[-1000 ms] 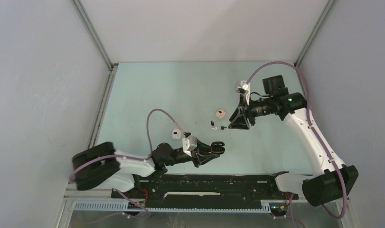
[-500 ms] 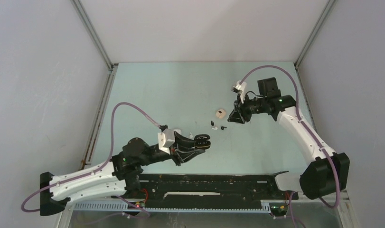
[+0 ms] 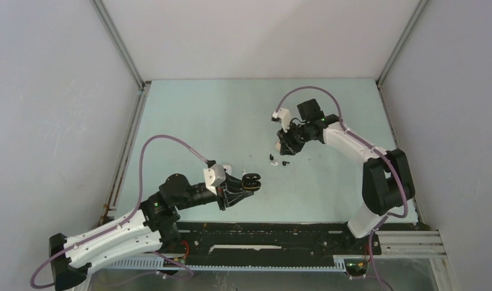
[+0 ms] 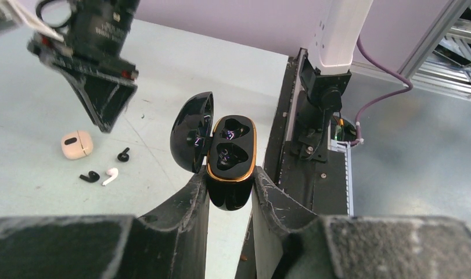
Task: Insert the wireless bluetooth earbuds into the charging case
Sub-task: Pick up the earbud from the center of the board.
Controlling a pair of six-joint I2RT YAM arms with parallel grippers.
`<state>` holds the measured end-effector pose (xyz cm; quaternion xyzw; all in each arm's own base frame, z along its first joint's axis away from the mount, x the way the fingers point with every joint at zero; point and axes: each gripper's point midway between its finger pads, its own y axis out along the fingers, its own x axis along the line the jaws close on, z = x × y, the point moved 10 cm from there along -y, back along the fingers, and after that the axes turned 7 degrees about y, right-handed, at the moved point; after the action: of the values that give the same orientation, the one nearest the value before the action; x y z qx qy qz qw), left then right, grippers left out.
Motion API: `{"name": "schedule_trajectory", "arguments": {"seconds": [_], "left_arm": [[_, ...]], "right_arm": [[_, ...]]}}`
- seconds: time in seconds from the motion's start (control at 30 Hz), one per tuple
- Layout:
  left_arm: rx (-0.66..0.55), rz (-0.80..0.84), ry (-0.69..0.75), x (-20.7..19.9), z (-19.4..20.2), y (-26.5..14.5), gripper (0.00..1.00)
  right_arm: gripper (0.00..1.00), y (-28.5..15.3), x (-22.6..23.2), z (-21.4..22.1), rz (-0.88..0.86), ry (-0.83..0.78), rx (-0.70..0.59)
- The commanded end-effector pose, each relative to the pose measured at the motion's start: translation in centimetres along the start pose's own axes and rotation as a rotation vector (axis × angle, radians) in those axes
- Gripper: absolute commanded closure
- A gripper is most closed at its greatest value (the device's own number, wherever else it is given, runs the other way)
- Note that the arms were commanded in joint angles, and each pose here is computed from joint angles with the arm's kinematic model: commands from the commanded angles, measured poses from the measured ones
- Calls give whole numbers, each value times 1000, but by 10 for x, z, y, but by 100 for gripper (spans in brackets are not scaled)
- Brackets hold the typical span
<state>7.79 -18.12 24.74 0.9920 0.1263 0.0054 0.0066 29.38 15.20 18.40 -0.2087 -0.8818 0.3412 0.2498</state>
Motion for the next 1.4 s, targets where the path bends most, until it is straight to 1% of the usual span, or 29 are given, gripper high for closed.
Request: {"name": "schedule_trajectory", "arguments": {"seconds": [0.0, 0.17, 0.33, 0.47, 0.73, 1.07, 1.37], "left_arm": [[-90, 26, -12, 1, -17, -2, 100], [-70, 21, -25, 4, -14, 1, 100], [-64, 30, -44, 7, -14, 5, 100], [-63, 30, -51, 8, -14, 6, 100], [-58, 29, -54, 8, -13, 6, 100], [-53, 27, -56, 9, -13, 6, 100], [-45, 28, -59, 9, -13, 7, 100]], "right_arm": [[72, 15, -22, -7, 118, -85, 27], [69, 29, -30, 8, 105, -151, 131], [63, 36, -28, 12, 82, -204, 170], [59, 45, -19, 12, 98, -270, 215], [59, 60, -11, 14, 164, -351, 296], [61, 66, -16, 21, 184, -352, 346], [63, 70, -17, 25, 171, -348, 360]]}}
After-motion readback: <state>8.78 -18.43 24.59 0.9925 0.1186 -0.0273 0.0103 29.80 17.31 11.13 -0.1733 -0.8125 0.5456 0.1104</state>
